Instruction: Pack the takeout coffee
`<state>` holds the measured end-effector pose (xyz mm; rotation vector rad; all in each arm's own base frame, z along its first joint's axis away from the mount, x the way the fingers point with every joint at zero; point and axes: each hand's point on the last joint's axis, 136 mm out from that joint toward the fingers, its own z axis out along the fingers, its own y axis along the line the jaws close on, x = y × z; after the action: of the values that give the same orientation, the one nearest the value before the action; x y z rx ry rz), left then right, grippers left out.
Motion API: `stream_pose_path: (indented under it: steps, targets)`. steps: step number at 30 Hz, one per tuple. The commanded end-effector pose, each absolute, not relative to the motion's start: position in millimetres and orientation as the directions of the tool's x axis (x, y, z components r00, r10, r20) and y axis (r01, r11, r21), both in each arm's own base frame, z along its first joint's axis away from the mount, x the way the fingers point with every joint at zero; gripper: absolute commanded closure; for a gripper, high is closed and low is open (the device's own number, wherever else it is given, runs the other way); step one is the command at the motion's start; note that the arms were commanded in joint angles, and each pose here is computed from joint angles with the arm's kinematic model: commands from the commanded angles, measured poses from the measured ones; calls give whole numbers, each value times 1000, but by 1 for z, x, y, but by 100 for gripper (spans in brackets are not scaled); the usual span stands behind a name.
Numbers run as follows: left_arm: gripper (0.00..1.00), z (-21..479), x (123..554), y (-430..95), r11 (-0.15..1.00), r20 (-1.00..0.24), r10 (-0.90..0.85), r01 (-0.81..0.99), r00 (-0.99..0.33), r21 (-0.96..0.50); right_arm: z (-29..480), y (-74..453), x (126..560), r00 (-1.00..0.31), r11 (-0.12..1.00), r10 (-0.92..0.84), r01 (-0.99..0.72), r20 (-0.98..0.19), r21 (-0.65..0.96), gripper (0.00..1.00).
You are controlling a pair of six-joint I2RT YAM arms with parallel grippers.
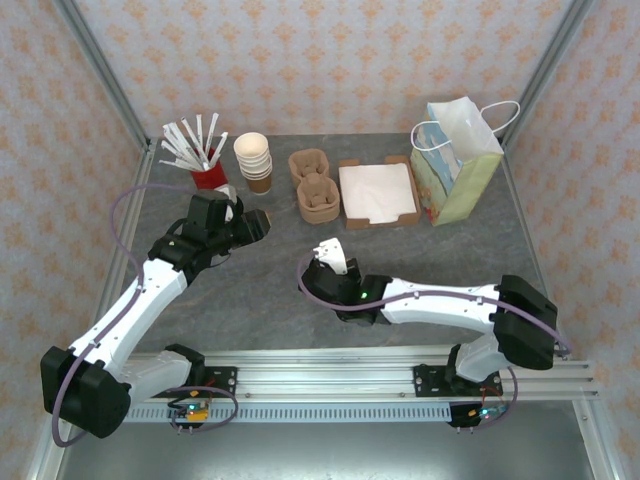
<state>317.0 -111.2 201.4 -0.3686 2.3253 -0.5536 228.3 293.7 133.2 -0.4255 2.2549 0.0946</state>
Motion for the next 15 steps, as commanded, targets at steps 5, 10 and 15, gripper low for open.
stream_pose_path:
  steps: [5, 10, 15]
  targets:
    - [28, 225, 317, -116, 850, -591, -419, -69, -689, -522, 123, 268, 213, -672, 913, -385, -376, -633, -157, 25]
    - [28, 228, 317, -117, 848, -593, -417, -60, -689, -526, 138, 268, 218, -665, 922, -355, -363, -657, -131, 21]
    - [28, 229, 316, -117, 849, -598, -415, -56, -686, -525, 154, 268, 221, -658, 928, -333, -356, -676, -110, 16]
